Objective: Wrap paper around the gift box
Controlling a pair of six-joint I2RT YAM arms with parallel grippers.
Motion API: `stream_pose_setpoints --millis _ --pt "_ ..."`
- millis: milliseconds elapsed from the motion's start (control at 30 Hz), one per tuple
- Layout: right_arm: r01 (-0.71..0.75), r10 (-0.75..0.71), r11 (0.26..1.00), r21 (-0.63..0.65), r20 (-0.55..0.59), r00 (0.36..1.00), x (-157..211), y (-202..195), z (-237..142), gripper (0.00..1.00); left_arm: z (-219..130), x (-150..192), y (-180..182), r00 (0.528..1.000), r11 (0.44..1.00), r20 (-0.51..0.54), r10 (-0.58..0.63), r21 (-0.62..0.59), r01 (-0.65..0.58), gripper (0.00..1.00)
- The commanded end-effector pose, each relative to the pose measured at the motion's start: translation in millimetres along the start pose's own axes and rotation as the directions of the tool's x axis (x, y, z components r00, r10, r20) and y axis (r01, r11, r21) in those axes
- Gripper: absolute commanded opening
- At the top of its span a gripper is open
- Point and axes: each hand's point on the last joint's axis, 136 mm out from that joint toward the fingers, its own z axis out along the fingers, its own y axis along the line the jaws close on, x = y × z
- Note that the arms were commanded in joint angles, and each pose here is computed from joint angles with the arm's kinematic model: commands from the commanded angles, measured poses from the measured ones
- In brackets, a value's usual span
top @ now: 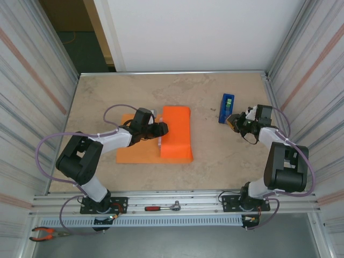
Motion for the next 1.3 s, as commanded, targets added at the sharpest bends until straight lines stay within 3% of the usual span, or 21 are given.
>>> stream_pose_setpoints --millis 0,800,1267 --pt "0.045 -0.045 0.999 -0.016 -0.007 0.999 -1 9 -3 0.18 0 38 40 0.994 0.988 -0.110 -0.011 -0.154 -0.006 0.51" --pt "0.010 -0.013 0.999 0.033 0.094 0.995 -44 1 0 0.12 2 39 41 0.994 0.988 -0.112 -0.016 -0.155 -0.001 0.51" --pt "-0.006 0.004 1.000 0.025 0.084 0.996 -47 -2 5 0.11 1 38 40 0.994 0.988 -0.109 -0.018 -0.154 0.001 0.51"
